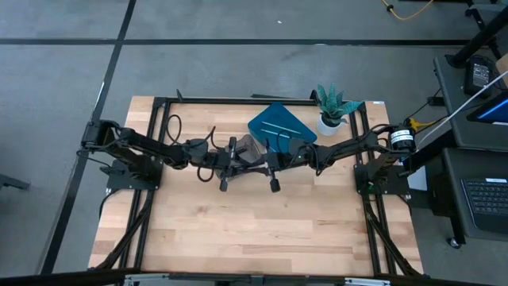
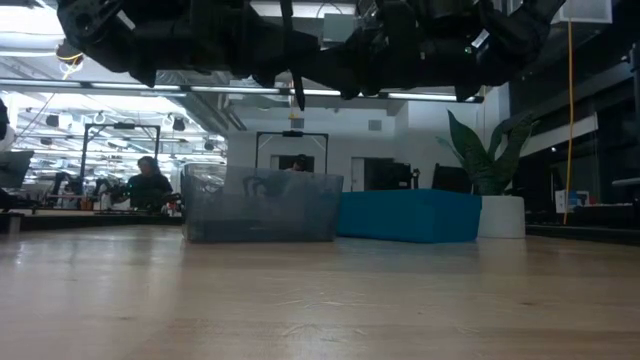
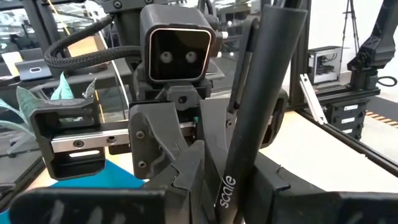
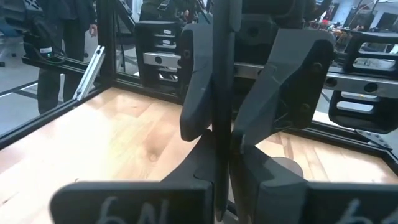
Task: Sort pens & pencils
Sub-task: Put the black pen into the black bin
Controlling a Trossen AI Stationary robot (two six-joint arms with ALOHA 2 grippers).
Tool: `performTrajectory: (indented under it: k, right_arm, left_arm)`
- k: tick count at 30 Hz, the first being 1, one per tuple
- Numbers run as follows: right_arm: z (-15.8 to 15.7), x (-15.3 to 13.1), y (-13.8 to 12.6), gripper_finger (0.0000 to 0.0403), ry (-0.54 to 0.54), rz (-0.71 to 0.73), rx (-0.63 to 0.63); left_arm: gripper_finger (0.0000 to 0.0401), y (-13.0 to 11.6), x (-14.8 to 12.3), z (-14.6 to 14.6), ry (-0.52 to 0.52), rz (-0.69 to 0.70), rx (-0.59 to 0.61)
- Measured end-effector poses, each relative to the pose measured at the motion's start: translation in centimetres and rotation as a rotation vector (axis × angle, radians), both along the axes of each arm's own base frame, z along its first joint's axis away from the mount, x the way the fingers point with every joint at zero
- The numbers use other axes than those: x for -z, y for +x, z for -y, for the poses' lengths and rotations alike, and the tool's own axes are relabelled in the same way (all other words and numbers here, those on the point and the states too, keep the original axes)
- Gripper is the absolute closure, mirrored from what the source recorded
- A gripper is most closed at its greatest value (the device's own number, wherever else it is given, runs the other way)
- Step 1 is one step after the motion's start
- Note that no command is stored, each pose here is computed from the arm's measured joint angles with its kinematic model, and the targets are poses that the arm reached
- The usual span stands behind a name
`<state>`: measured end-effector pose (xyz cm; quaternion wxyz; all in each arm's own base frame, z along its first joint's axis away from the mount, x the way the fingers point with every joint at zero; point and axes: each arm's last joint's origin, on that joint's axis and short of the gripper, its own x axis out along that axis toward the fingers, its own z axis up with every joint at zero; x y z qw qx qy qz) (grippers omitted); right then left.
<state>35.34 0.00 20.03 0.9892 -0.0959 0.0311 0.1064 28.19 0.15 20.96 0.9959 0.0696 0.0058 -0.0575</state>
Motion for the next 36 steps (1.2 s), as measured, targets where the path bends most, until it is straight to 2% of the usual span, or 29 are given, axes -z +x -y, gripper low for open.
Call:
performTrajectory:
  k: [14,21,27,29,36]
  right_arm:
    - [0.1,0.1,0.0,0.0378,-0.005,-0.012,0.018]
    - [0.1,0.0,0.0,0.0379,-0.005,-0.003,0.026]
    - [0.1,-0.2,0.0,0.0382,-0.009,0.007,0.024]
    - [0.0,-0.1,-0.1,0.0401,-0.013,0.0,0.01]
    - [0.0,-0.1,-0.1,0.0402,-0.011,-0.001,0.008]
  left_arm:
    - [0.0326,-0.2,0.1,-0.8,0.008,-0.028,0.009]
    - [0.0376,-0.9,-0.6,-1.3,0.011,-0.059,0.018]
    - [0.0376,-1.2,-1.0,-1.3,0.02,-0.059,0.016]
    - [0.0376,-1.4,-0.8,-1.2,0.013,-0.077,0.03]
    - [0.0376,-1.3,-0.8,-1.2,0.019,-0.076,0.027]
